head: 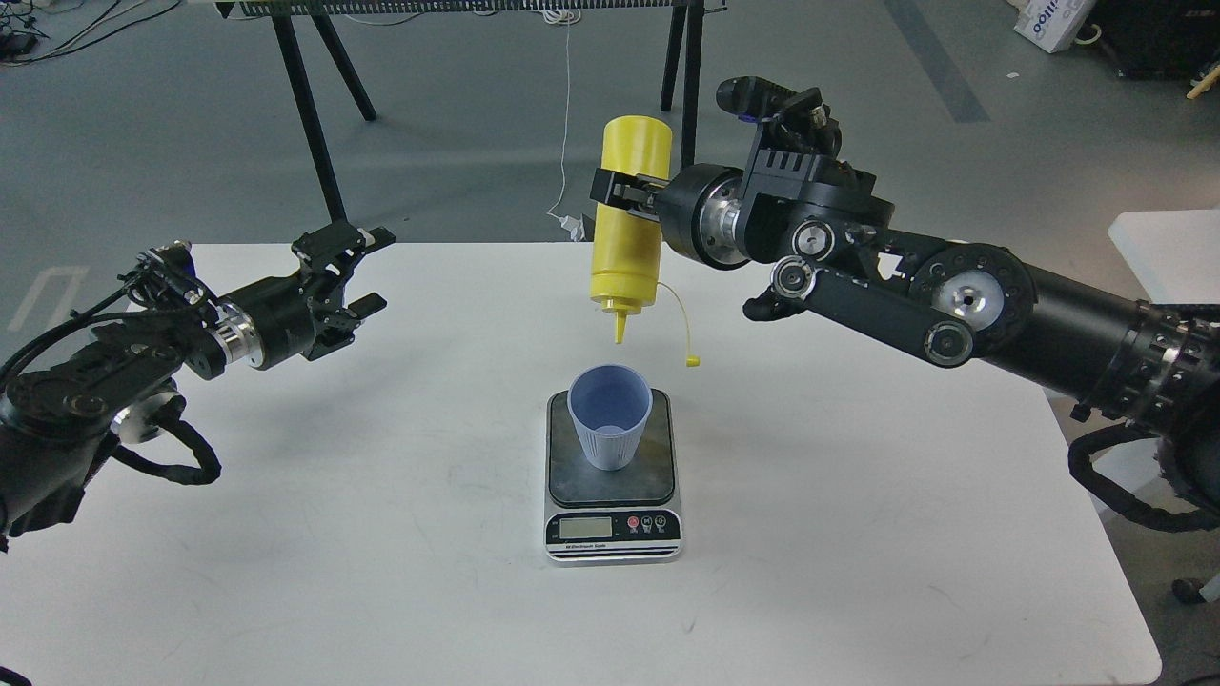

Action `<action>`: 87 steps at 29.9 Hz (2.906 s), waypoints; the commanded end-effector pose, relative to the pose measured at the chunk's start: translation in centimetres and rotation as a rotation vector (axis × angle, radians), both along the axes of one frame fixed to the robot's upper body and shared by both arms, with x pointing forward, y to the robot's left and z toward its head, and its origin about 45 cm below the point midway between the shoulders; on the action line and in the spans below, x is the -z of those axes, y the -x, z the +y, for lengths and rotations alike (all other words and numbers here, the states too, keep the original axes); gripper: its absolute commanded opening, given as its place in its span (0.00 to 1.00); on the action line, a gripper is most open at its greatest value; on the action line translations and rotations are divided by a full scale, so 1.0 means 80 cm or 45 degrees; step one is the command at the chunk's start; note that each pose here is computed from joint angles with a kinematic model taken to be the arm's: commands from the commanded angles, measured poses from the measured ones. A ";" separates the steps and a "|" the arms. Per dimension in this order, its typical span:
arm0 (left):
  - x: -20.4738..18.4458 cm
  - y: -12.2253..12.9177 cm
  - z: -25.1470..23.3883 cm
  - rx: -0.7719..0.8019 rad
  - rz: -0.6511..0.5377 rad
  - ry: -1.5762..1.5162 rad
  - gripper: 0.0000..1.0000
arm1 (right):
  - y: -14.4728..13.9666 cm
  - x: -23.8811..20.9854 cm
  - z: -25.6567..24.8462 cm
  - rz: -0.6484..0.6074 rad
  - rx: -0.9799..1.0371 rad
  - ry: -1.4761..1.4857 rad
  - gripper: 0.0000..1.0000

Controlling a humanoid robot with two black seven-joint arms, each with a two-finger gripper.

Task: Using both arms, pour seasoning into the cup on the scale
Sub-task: 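Squeeze seasoning from the bottle into the cup, then raise the yellow bottle up away from the cup, then lower the yellow bottle upright onto the table beside the scale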

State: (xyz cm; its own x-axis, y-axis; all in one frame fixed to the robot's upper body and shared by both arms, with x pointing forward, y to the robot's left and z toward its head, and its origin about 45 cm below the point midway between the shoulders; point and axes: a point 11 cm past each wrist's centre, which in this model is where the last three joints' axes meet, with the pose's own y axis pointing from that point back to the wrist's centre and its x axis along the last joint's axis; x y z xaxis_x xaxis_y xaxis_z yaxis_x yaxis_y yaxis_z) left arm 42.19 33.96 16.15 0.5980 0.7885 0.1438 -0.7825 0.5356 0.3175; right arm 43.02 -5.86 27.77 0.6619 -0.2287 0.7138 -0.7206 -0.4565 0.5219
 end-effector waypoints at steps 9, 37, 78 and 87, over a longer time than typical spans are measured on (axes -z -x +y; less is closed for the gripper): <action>0.003 0.002 0.003 -0.002 0.007 -0.006 0.99 | 0.014 0.021 0.009 0.031 -0.038 0.027 0.01; 0.010 0.050 0.116 -0.167 0.080 -0.151 0.99 | -0.064 -0.114 -0.320 0.741 1.083 -2.630 0.01; -0.018 0.022 0.094 -0.138 -0.001 -0.113 0.99 | 0.144 0.255 -0.229 1.485 1.542 -2.312 0.54; -0.018 0.021 0.094 -0.135 -0.002 -0.117 0.99 | 0.161 0.237 -0.256 1.404 1.421 -2.328 0.98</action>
State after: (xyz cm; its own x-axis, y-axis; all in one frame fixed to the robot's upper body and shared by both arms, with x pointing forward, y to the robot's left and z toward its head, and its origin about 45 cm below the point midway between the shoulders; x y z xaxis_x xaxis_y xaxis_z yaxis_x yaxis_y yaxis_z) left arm 40.46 41.46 17.55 0.5120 0.8308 0.2181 -0.8333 0.4187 0.3611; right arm 30.71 -25.55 8.53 -0.2686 -0.3334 -0.9037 -0.7595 -0.5037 0.4116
